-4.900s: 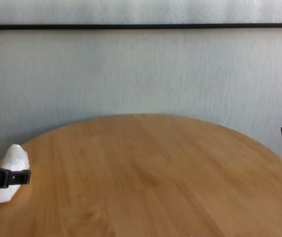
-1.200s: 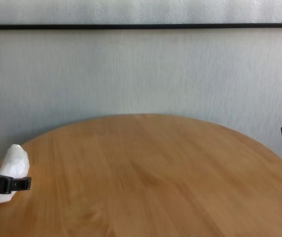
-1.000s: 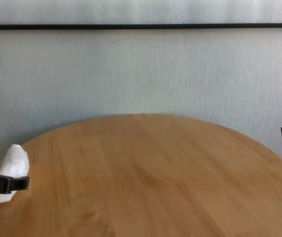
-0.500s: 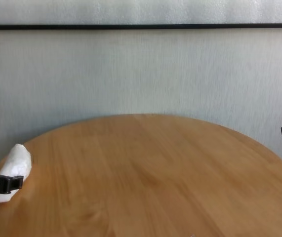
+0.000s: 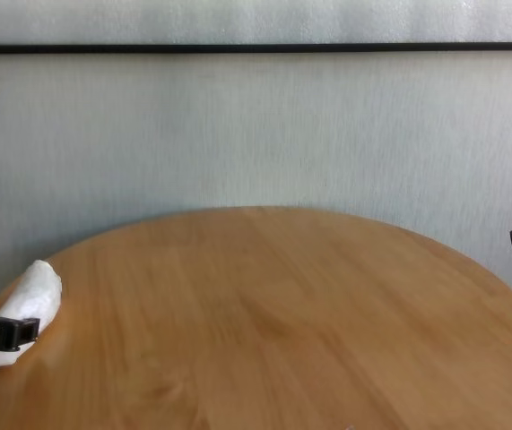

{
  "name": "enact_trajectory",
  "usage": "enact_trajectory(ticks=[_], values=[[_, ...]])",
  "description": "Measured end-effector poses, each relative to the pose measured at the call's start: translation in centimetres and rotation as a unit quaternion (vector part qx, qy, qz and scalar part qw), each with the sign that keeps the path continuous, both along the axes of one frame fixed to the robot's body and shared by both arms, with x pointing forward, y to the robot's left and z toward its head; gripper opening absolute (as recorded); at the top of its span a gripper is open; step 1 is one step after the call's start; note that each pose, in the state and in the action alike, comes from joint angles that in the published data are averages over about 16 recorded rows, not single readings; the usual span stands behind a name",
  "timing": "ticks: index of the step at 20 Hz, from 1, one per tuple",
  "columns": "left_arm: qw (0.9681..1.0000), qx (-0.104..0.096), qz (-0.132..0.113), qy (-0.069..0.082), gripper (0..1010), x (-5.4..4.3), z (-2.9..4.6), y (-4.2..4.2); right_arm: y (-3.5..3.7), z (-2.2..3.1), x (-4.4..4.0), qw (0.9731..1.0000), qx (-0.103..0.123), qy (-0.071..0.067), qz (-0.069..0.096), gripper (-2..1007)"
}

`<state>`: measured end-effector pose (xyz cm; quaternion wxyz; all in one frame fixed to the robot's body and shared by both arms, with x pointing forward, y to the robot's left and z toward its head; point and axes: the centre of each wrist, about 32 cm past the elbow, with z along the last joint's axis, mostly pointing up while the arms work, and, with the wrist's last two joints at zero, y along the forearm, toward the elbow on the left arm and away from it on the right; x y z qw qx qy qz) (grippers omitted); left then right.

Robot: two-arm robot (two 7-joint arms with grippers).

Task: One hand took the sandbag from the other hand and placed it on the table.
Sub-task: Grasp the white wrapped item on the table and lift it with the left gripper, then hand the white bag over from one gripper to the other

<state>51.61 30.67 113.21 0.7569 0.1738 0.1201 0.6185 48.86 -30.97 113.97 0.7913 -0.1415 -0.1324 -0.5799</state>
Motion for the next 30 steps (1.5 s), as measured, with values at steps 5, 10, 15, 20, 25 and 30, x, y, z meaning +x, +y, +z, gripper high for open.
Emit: enact_trajectory(ticks=[5,10,15,20,25,30], values=[[1.0000,0.000,0.000,0.000,381,0.00,0.00,0.00,0.00,0.00,0.00,1.0000,0.000,0.000,0.000,1001],[1.0000,0.000,0.000,0.000,360,0.00,0.01,0.00,0.00,0.00,0.00,1.0000,0.000,0.000,0.000,1001],[1.0000,0.000,0.000,0.000,349,0.00,0.01,0.00,0.00,0.00,0.00,1.0000,0.000,0.000,0.000,1001],[1.0000,0.000,0.000,0.000,345,0.00,0.01,0.00,0.00,0.00,0.00,1.0000,0.000,0.000,0.000,1001],[1.0000,0.000,0.000,0.000,345,0.00,0.01,-0.01,0.00,0.00,0.00,1.0000,0.000,0.000,0.000,1001],[1.0000,0.000,0.000,0.000,345,0.00,0.01,-0.01,0.00,0.00,0.00,1.0000,0.000,0.000,0.000,1001]])
